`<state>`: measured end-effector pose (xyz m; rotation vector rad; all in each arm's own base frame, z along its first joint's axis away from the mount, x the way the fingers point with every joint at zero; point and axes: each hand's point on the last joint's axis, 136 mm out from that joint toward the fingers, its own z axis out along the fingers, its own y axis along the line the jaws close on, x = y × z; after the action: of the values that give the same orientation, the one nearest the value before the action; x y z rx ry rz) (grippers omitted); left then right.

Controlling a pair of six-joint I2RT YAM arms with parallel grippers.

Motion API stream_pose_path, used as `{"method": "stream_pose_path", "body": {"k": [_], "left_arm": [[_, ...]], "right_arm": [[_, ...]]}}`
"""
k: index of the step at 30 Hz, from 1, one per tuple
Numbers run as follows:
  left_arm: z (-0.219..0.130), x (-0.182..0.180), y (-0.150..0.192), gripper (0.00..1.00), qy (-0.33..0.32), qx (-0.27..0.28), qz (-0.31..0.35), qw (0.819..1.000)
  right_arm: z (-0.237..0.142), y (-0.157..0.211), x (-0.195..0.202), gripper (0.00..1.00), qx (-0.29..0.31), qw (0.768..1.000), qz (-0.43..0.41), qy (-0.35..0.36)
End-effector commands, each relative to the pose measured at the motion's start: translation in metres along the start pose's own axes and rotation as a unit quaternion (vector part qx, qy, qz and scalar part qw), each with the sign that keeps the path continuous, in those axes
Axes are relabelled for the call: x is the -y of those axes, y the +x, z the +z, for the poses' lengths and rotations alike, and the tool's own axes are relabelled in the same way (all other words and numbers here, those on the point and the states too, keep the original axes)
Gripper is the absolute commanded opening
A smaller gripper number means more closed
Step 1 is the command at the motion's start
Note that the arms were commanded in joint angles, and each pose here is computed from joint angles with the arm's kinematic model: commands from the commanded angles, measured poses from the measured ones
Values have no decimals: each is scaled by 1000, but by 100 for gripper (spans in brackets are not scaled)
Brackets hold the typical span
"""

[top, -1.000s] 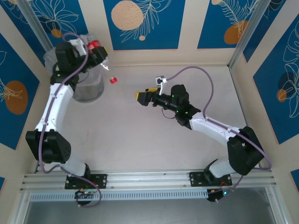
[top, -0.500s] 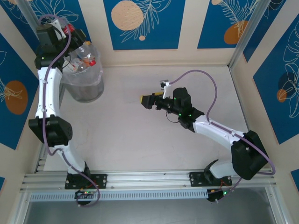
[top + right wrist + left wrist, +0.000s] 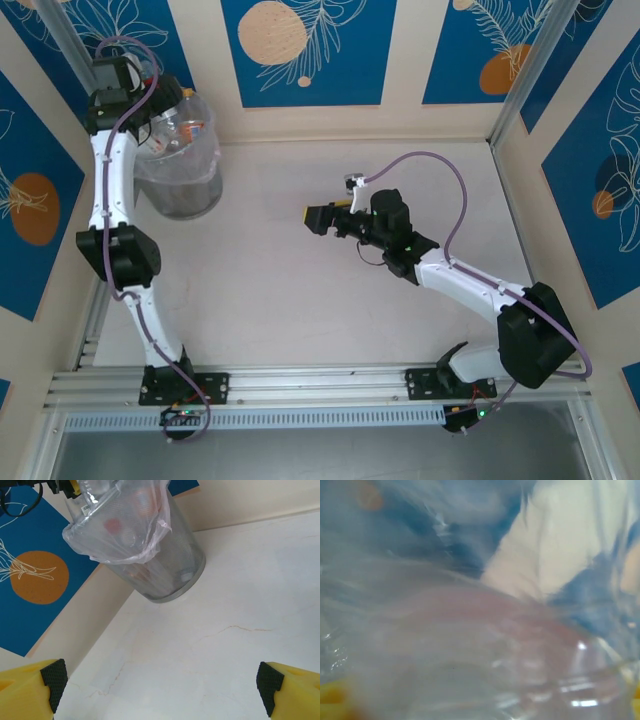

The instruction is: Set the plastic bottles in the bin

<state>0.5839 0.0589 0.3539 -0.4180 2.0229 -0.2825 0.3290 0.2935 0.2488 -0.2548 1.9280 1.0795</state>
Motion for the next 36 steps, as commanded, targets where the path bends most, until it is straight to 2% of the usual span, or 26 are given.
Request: {"method": "stream_pose_path", "body": {"k": [1,7,9,12,16,21,25,29,32,36], "left_arm": [[-18,-3,-9,99,-16,0,-5,1000],[-74,8,-31,99,-21,32,-3,999],[-96,6,-32,99,-40,34,-6,999],[-131,2,-23,99,-59,33,-9,998],[-161,10,13,99,-18,75,9,997],[-191,-6,83,99,-20,123,28,992],[-187,-44,145,99,-66,117,24,991],[-166,-76,200,99,-104,87,29,990],[-148,-95,238,99,-122,62,57,989],[-124,-109,279,99,-108,60,97,988]], "right_arm": [[-8,-12,-5,99,20,1000,-22,8],[-20,-21,5,99,38,997,-52,46],[-29,-27,15,99,50,994,-64,76],[-54,-38,46,99,81,981,-82,156],[-107,-45,109,99,125,946,-100,281],[-178,-32,185,99,147,900,-76,404],[-211,-5,230,99,126,880,-32,458],[-221,16,255,99,122,876,-16,467],[-220,27,268,99,109,881,1,461],[-210,33,283,99,88,890,17,446]]}}
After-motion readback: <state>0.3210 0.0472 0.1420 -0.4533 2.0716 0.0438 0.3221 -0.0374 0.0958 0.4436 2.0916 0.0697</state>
